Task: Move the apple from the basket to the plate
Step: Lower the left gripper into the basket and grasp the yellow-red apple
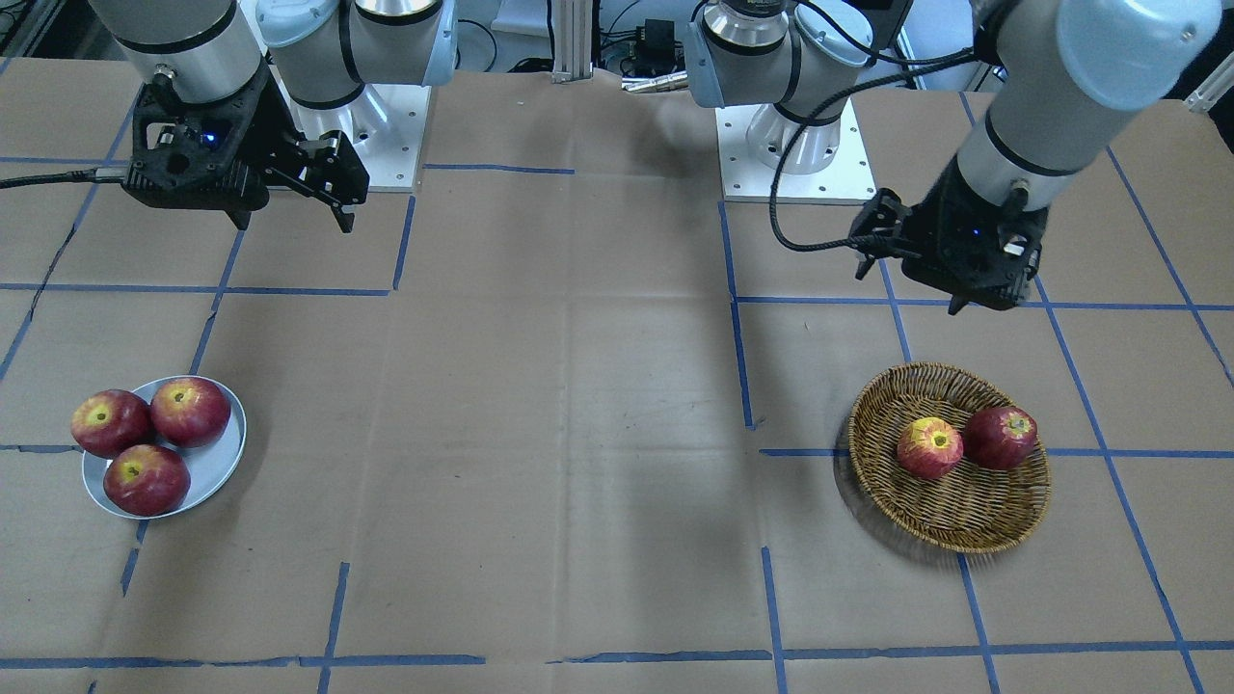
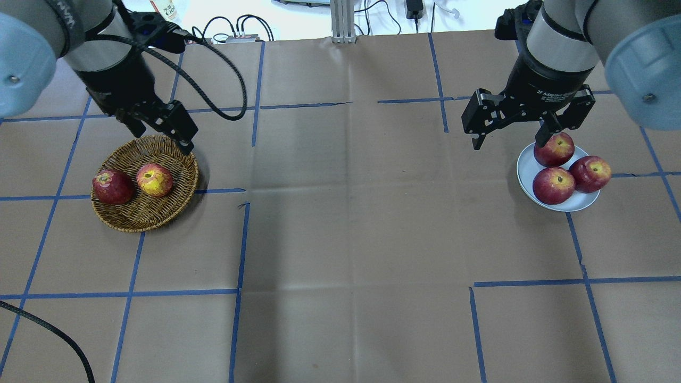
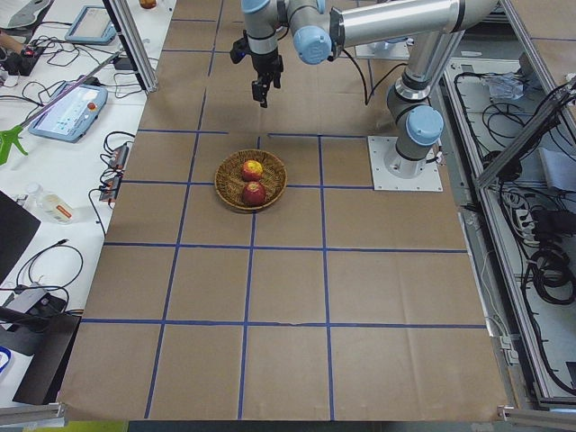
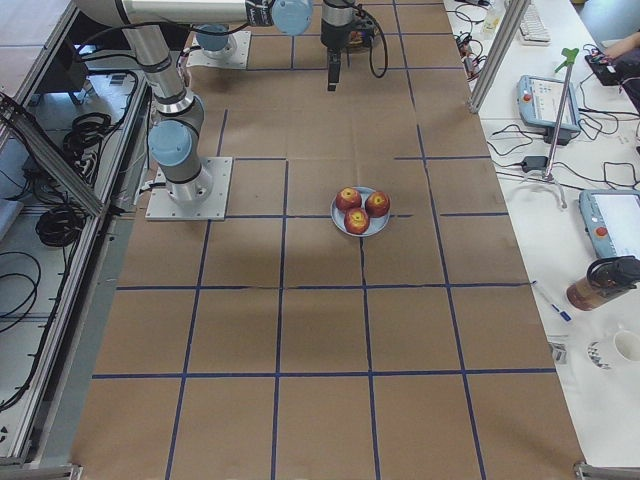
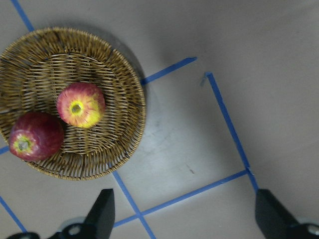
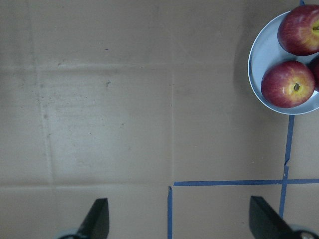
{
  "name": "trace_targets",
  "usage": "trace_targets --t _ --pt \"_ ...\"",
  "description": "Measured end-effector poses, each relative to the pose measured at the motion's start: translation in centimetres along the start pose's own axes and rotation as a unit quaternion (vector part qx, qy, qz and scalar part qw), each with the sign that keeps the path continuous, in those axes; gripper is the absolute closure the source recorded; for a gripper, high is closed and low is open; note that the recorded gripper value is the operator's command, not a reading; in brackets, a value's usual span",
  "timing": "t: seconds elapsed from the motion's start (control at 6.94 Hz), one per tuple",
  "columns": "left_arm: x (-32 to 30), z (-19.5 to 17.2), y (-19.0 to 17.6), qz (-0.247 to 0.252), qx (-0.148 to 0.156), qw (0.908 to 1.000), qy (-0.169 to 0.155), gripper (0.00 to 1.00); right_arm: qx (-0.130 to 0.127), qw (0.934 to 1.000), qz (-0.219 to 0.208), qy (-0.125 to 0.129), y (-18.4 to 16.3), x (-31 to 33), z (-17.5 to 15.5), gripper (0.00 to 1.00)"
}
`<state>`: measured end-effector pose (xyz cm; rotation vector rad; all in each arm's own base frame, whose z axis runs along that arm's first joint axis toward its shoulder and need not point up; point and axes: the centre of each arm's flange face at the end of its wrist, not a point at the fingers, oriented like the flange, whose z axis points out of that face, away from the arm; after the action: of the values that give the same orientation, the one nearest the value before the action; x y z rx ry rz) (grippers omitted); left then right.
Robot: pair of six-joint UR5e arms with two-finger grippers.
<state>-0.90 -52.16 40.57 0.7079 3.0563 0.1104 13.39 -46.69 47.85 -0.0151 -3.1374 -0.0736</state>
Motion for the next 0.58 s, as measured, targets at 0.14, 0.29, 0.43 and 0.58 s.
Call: trace_targets --t 0.14,0.29,0.43,0.58 --pt "-2.3 3.0 0.1 0.011 0.005 0.9999 -0.003 0.01 0.000 1.0000 0.000 0.000 0.0 0.0 0.0 0.00" --pt "-4.4 5.9 0.0 0.014 0.001 0.9999 0.001 0.01 0.000 1.0000 0.000 0.000 0.0 0.0 0.0 0.00" --pt "-6.3 8.3 -0.1 0.021 -0.003 0.9997 0.009 0.01 0.000 1.0000 0.000 0.000 0.0 0.0 0.0 0.00" --pt "-7.6 10.1 -0.4 0.031 -0.002 0.9995 0.011 0.01 0.000 1.0000 0.000 0.000 0.0 0.0 0.0 0.00"
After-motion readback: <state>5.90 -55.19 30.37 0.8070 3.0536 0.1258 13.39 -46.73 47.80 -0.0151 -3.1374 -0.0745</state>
